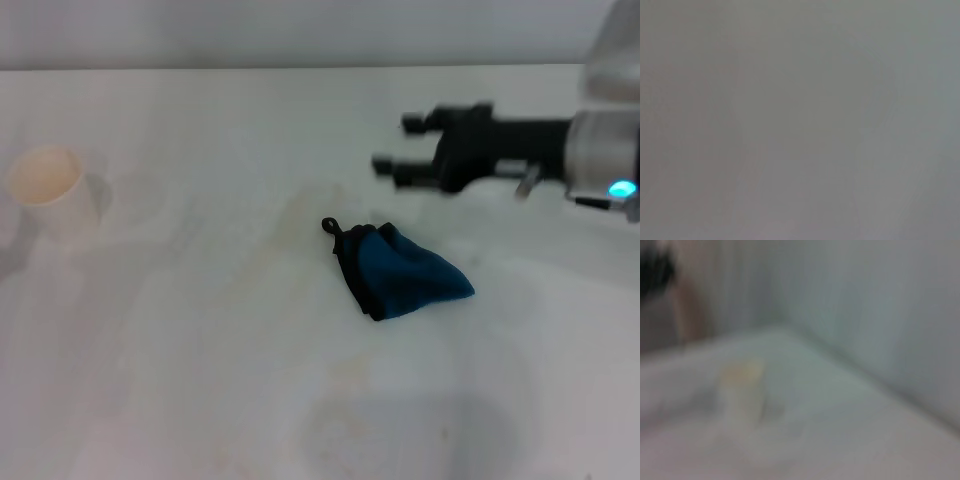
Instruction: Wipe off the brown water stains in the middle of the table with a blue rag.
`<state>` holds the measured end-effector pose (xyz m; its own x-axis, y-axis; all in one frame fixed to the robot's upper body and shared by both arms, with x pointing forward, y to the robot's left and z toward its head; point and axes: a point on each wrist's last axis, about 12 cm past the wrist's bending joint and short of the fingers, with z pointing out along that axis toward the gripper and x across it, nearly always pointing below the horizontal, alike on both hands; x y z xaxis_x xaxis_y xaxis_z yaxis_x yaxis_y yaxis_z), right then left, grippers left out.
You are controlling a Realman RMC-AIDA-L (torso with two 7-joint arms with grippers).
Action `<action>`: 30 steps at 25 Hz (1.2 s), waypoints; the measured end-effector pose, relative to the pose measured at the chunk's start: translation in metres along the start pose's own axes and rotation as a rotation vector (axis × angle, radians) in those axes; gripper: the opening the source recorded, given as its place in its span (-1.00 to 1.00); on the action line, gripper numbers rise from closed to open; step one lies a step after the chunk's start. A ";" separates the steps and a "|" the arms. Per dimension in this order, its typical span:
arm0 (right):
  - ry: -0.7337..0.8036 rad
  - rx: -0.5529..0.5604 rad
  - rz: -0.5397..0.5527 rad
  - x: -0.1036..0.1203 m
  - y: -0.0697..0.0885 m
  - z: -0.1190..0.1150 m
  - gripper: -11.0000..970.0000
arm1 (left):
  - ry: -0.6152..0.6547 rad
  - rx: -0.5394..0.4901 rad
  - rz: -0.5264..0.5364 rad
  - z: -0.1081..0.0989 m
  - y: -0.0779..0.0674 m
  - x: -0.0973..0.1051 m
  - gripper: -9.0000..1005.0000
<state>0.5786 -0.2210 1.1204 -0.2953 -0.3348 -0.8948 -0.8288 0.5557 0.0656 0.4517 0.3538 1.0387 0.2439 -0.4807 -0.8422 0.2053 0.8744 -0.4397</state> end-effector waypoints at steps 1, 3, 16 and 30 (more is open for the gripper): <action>-0.052 0.009 0.049 -0.001 -0.003 -0.006 0.45 | 0.001 0.001 0.000 0.000 0.000 0.000 0.77; -0.152 0.013 0.136 -0.002 -0.008 -0.016 0.51 | 0.002 0.001 0.000 0.000 0.000 0.000 0.77; -0.824 0.228 0.352 0.057 -0.029 -0.085 0.50 | 0.002 0.008 0.007 0.002 -0.001 0.001 0.77; -0.516 0.859 0.123 0.134 -0.036 -0.087 0.50 | 0.054 -0.043 0.025 -0.002 0.003 0.008 0.77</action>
<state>0.5276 -0.3526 1.0365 0.0548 0.0188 -0.9983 -0.1234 0.9923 0.0119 0.4520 0.3523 1.0297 0.1967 -0.4557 -0.8681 0.1586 0.8885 -0.4305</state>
